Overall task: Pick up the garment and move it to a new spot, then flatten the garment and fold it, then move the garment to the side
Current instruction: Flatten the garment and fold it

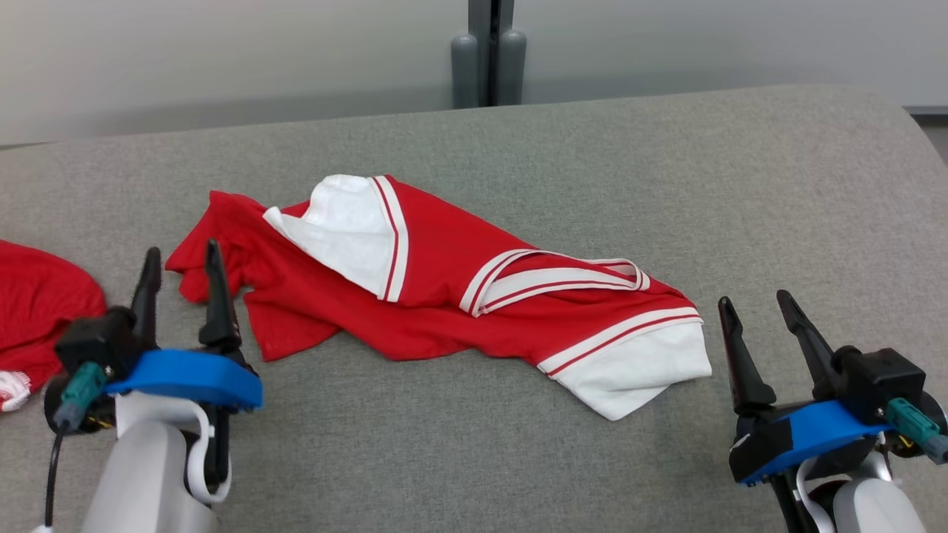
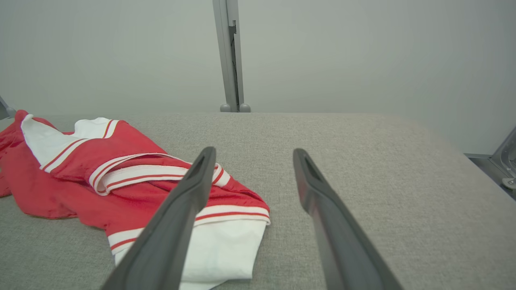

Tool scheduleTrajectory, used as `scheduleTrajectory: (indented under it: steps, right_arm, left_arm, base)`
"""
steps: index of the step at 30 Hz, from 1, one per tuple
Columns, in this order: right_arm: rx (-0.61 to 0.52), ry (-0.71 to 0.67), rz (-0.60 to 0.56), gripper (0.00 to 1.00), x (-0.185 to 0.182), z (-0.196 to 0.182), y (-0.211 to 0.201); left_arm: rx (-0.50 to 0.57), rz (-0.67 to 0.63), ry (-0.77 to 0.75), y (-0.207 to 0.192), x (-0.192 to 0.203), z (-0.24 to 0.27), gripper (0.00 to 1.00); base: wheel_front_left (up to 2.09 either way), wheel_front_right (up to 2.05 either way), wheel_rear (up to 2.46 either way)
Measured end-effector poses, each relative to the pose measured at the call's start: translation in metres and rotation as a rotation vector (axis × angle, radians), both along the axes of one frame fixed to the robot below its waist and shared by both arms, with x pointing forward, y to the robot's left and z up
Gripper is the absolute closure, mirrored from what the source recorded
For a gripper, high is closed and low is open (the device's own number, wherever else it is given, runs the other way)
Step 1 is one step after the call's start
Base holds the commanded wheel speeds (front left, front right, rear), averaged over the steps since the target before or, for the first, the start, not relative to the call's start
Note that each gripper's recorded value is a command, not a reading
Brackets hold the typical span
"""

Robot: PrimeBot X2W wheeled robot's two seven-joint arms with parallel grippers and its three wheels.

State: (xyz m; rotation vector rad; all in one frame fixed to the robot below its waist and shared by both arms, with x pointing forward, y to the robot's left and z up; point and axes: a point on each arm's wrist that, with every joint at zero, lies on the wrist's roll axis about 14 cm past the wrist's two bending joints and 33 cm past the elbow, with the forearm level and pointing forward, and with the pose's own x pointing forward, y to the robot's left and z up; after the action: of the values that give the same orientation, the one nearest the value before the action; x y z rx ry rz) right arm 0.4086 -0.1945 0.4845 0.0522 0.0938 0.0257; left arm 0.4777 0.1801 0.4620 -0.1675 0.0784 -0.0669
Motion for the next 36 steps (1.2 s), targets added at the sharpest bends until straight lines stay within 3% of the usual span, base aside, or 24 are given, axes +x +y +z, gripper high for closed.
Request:
scheduleTrajectory:
  steps: [9, 17, 36]
  right_arm:
    - [0.015, 0.005, 0.010, 0.00, -0.007, 0.003, 0.004]
    - [0.020, 0.027, 0.015, 0.00, -0.017, 0.001, 0.006]
    - [0.032, 0.051, 0.005, 0.00, -0.031, -0.007, 0.004]
  left_arm:
    - [-0.103, -0.011, -0.113, -0.014, -0.066, 0.029, 0.00]
    - [-0.071, -0.017, -0.109, -0.015, -0.103, 0.027, 0.00]
    - [-0.037, -0.010, -0.087, -0.012, -0.124, 0.020, 0.00]
  base:
    - [0.00, 0.00, 0.00]
    - [0.00, 0.00, 0.00]
    - [0.00, 0.00, 0.00]
